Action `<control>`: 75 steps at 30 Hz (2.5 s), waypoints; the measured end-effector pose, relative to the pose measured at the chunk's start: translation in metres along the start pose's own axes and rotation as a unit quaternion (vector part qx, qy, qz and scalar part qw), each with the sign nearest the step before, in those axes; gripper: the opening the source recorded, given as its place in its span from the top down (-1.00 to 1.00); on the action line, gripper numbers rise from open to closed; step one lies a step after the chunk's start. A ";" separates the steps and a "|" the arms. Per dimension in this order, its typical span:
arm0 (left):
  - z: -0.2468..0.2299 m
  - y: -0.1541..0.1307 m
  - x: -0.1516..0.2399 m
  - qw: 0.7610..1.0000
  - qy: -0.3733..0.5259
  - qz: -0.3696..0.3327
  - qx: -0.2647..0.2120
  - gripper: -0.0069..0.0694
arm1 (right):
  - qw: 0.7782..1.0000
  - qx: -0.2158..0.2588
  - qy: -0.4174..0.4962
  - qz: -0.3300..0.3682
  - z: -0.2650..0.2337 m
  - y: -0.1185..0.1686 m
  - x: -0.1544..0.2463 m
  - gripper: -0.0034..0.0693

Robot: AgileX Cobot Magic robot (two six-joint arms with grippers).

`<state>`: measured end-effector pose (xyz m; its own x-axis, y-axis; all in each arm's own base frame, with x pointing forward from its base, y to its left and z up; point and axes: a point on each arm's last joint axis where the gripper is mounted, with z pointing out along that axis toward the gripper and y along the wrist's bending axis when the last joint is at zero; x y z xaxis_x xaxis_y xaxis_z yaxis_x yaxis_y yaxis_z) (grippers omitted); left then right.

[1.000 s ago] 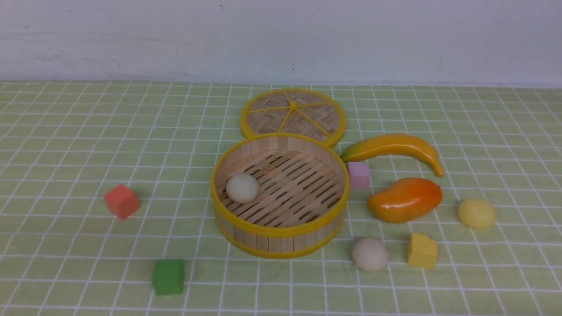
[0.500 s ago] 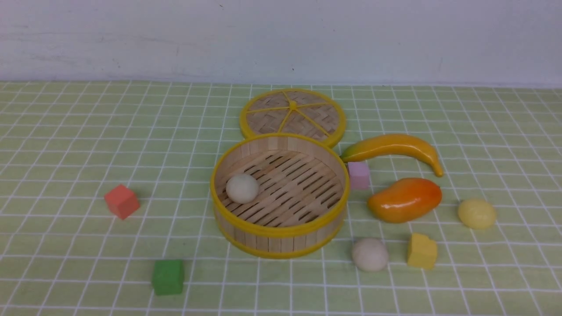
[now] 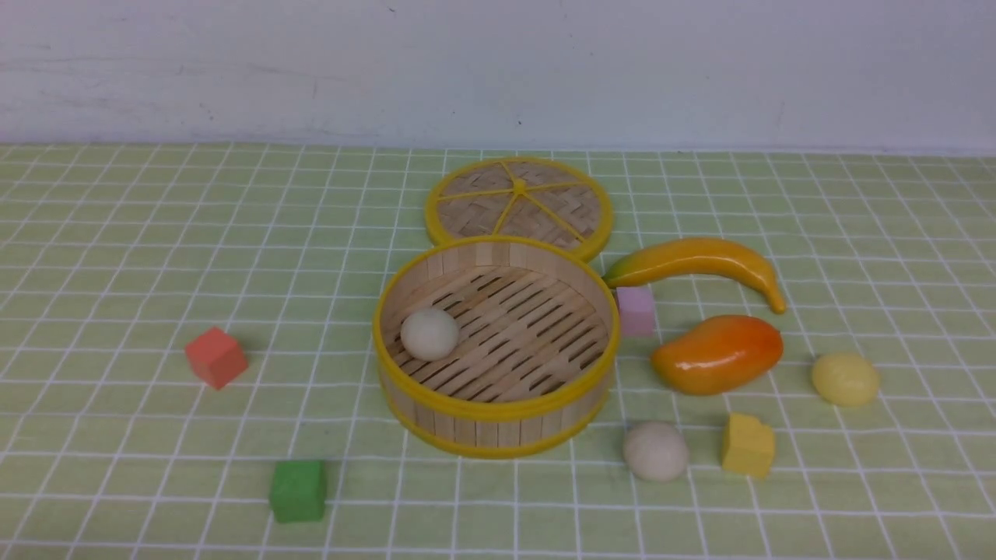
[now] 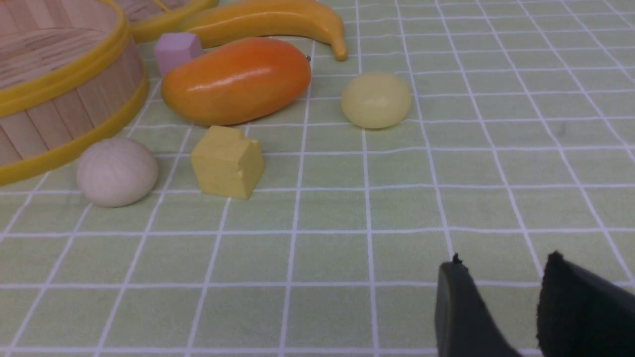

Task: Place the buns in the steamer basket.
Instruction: Use the right arm to grab a steamed stuffed bun

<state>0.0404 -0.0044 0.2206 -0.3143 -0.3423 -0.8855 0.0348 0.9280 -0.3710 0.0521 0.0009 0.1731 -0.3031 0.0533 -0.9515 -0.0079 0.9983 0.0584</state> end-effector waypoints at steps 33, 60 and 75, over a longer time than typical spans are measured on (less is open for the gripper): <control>0.025 0.016 0.042 1.000 0.012 -0.003 0.000 0.72 | 1.000 0.000 0.000 0.000 0.000 0.000 0.000 0.25; 0.025 0.016 0.042 1.000 0.012 -0.003 0.000 0.67 | 0.999 0.015 -0.001 -0.036 0.000 -0.003 0.000 0.25; 0.025 0.016 0.042 1.000 0.012 -0.003 0.000 0.63 | 0.984 -0.014 -0.178 -0.018 -0.005 0.003 -0.030 0.25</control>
<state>0.0520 -0.0078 0.1707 -0.3368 -0.3450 -0.8761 0.0326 0.9256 -0.3771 0.0566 0.0022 0.2029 0.0508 0.0280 -0.9983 -0.0407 0.9988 0.0260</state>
